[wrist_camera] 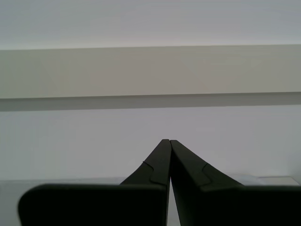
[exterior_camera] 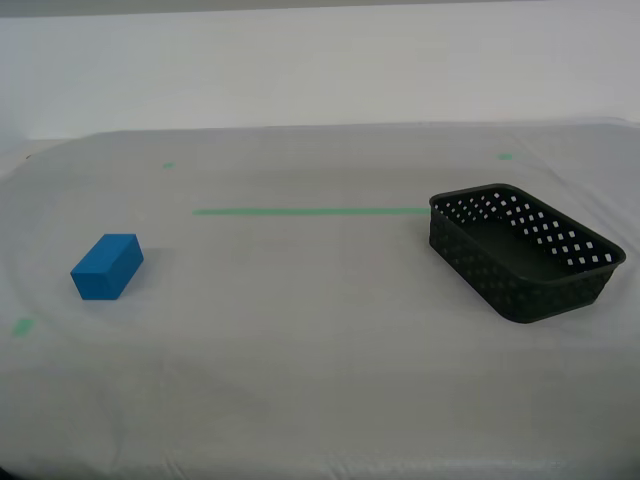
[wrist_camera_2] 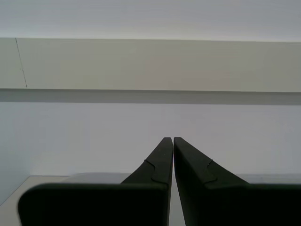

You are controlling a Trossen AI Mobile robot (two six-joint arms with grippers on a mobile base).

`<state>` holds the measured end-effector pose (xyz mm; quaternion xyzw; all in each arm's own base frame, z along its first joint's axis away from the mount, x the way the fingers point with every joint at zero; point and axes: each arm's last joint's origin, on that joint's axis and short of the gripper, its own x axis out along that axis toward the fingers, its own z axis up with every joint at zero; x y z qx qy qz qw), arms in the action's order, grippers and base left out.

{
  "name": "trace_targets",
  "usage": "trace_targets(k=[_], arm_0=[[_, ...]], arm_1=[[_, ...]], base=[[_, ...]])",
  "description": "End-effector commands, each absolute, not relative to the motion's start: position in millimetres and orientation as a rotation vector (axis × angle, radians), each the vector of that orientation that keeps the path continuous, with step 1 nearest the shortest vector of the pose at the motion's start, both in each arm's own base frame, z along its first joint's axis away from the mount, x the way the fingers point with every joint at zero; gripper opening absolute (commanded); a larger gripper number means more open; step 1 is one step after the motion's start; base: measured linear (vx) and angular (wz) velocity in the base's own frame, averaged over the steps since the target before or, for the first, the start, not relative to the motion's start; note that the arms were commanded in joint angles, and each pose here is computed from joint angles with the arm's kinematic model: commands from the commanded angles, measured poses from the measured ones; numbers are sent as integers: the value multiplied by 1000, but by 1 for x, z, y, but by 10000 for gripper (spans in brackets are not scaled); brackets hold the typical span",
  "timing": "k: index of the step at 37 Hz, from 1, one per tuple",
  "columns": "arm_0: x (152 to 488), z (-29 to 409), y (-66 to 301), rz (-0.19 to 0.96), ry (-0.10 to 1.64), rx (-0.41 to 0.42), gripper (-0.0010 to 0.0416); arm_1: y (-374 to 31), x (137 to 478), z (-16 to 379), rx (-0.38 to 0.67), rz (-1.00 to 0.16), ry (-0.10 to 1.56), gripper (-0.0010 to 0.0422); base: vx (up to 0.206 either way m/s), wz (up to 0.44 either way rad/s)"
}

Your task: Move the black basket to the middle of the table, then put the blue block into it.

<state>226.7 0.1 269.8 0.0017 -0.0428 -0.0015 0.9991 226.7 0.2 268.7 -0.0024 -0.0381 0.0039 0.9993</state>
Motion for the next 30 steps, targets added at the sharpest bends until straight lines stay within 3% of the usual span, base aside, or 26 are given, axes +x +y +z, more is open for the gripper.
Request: trace_targets(k=[1, 30], arm_0=[[227, 270, 0, -1, -91, 3, 0], [227, 273, 0, 0, -81, -1, 0]], arm_1=[[0, 227, 269, -3, 6, -82, 0], [0, 227, 269, -3, 7, -82, 0]], base=[[0, 0], [0, 0]])
